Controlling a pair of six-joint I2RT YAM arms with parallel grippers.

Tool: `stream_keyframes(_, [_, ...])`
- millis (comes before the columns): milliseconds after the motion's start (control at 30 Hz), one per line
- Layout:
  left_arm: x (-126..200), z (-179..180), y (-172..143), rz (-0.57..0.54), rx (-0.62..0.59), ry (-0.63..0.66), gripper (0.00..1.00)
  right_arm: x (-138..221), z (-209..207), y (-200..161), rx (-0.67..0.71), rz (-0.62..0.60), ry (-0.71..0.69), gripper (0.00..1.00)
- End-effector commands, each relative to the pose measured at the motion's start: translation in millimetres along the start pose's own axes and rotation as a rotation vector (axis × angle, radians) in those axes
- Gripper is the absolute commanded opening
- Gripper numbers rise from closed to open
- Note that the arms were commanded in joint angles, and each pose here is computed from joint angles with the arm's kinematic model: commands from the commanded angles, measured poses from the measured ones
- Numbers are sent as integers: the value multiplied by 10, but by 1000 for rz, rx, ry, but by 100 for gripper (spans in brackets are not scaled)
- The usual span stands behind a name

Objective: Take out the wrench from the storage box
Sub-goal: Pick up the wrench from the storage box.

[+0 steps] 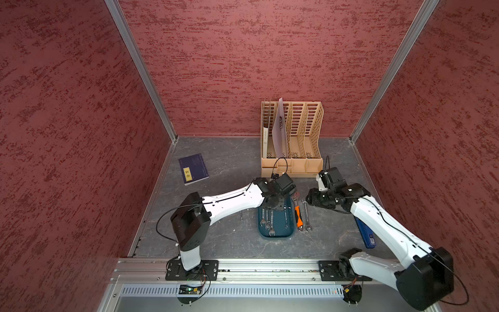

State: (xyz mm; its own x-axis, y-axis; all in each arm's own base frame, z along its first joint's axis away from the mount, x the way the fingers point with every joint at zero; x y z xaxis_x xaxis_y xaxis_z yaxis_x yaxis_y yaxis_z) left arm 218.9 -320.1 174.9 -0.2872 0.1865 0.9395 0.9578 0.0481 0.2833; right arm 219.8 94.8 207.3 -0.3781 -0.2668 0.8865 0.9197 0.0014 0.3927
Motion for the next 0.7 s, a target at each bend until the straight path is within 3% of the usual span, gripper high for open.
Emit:
stream_keyframes(0, [-101,-75,12,21,11,-2,39,5,-9,-34,-17,13,10,52])
stream_keyframes(667, [-618,159,-59,117,72,144,22,-136,-54,-103,-16,49,-4,53])
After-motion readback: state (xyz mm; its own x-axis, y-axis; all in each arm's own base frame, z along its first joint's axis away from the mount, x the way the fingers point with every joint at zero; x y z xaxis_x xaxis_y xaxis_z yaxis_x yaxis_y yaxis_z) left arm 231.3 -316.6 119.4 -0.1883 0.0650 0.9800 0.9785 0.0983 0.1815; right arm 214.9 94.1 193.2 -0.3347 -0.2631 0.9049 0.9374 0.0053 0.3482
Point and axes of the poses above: each gripper's point midway between its finger pads, its own x axis back along the fingers, its own z axis along the line the jaws close on, y = z × x, the point moved 8 cm from there along x, back along the fingers, and after that the axes turned 11 degrees about x, right-handed, at the moved point
